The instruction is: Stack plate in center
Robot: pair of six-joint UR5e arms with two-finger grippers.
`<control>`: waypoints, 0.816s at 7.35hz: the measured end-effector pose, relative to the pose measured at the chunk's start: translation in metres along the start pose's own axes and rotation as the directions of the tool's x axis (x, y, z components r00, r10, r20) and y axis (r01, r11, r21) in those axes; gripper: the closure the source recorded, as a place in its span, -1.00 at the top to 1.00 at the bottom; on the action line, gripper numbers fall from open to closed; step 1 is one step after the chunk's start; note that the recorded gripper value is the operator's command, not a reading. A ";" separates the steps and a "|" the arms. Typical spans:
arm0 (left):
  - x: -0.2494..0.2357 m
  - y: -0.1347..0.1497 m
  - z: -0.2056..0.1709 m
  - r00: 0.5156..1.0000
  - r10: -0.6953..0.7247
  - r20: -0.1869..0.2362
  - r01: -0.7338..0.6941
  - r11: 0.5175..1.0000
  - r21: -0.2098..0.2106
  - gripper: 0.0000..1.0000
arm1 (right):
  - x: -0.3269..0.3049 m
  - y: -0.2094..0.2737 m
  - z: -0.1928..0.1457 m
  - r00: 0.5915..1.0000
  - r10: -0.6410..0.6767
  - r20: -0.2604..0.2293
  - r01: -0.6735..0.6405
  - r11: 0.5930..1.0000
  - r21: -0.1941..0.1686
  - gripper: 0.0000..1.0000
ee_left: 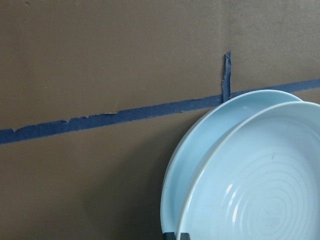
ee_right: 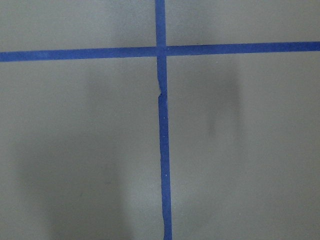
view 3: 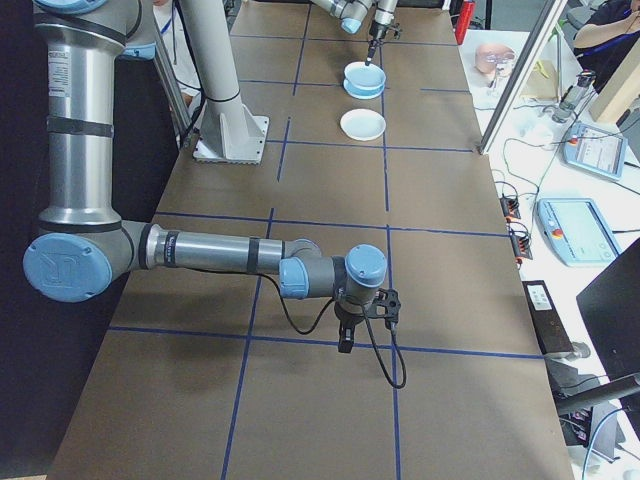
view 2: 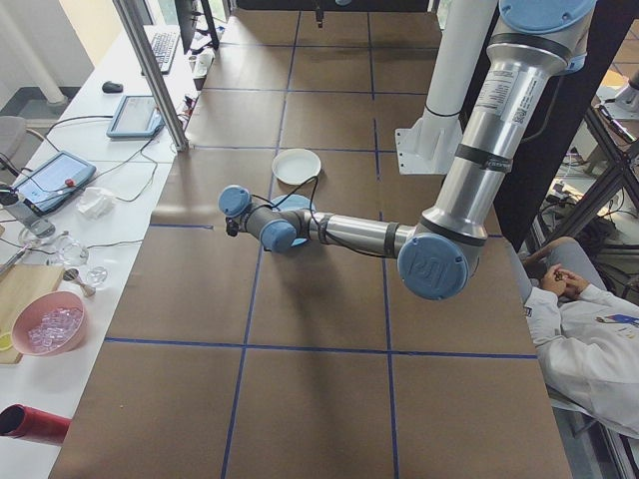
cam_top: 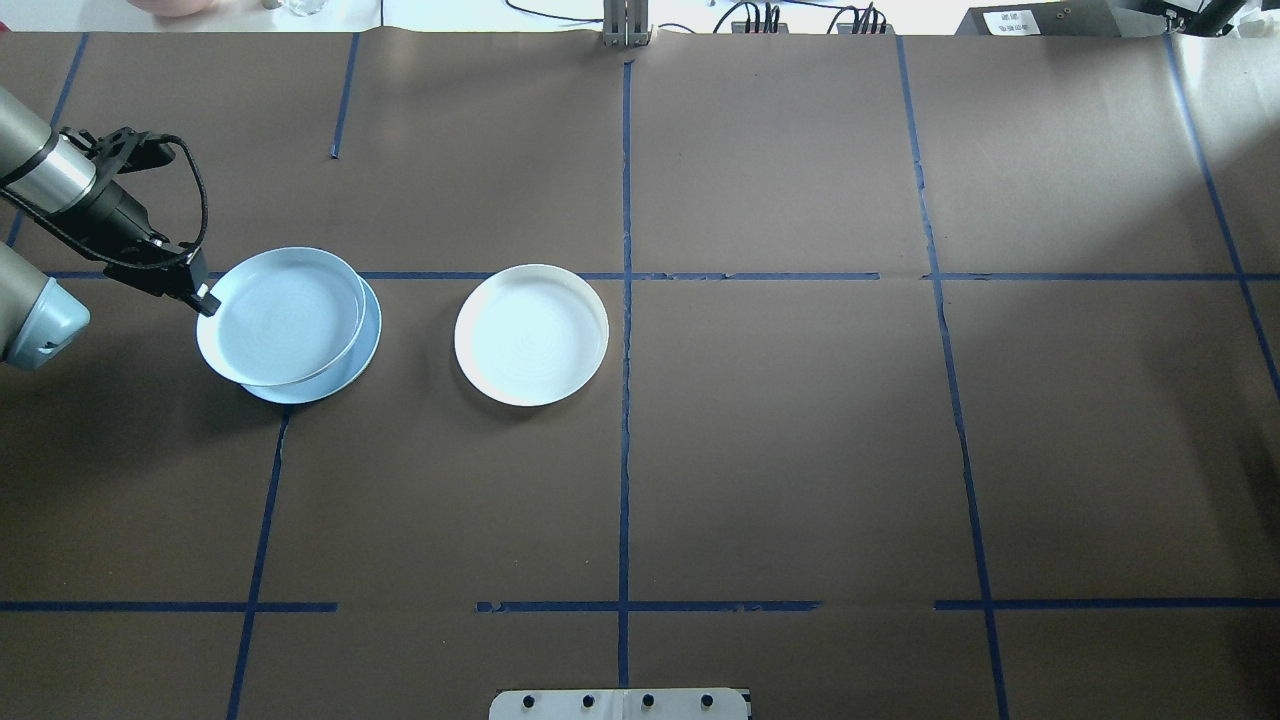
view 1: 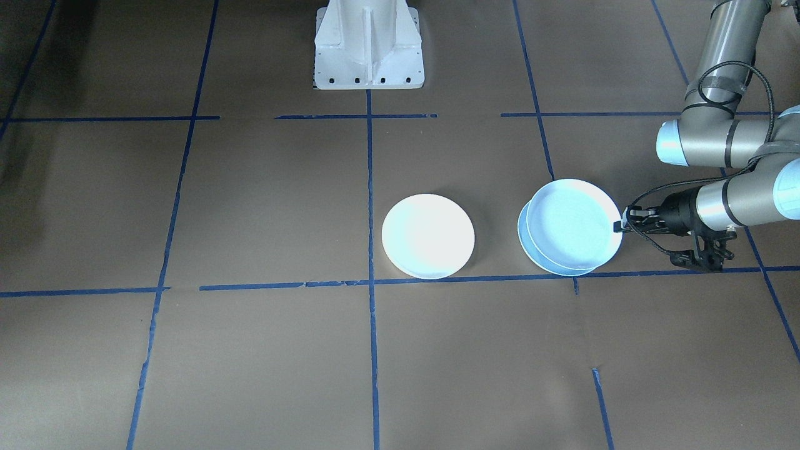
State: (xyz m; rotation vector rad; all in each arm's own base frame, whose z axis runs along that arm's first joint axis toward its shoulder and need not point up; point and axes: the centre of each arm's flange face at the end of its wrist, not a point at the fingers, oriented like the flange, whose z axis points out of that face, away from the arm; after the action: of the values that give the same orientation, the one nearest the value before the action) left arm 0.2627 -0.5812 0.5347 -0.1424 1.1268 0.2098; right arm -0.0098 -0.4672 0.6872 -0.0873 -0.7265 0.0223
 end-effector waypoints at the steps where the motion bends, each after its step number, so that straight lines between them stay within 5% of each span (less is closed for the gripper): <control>1: -0.001 -0.002 0.001 1.000 -0.004 0.006 0.004 1.000 0.004 -1.00 | 0.000 0.000 0.000 1.000 0.000 0.000 0.000 1.000 0.000 1.00; 2: -0.002 -0.003 0.001 1.000 -0.005 0.009 0.005 1.000 0.006 -1.00 | 0.000 0.000 0.000 1.000 0.000 0.000 0.000 1.000 0.000 1.00; 3: -0.001 -0.004 0.001 1.000 -0.008 0.010 0.007 1.000 0.007 -0.58 | 0.000 0.000 0.000 1.000 0.000 0.000 0.000 1.000 0.000 1.00; 4: 0.000 -0.005 0.001 1.000 -0.011 0.009 0.011 1.000 0.009 0.15 | 0.000 0.000 0.000 1.000 0.000 0.000 0.000 1.000 0.000 1.00; 5: 0.001 -0.006 0.001 1.000 -0.014 0.010 0.014 1.000 0.010 0.44 | 0.000 0.000 0.000 1.000 0.000 0.000 0.000 1.000 0.000 1.00; 6: 0.001 -0.006 0.001 1.000 -0.015 0.010 0.015 1.000 0.011 0.48 | 0.000 0.000 0.000 1.000 0.000 0.000 0.000 1.000 0.000 1.00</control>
State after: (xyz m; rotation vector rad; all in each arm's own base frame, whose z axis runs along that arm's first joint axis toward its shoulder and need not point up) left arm 0.2654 -0.5871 0.5340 -0.1400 1.1168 0.1912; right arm -0.0096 -0.4672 0.6870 -0.0869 -0.7266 0.0225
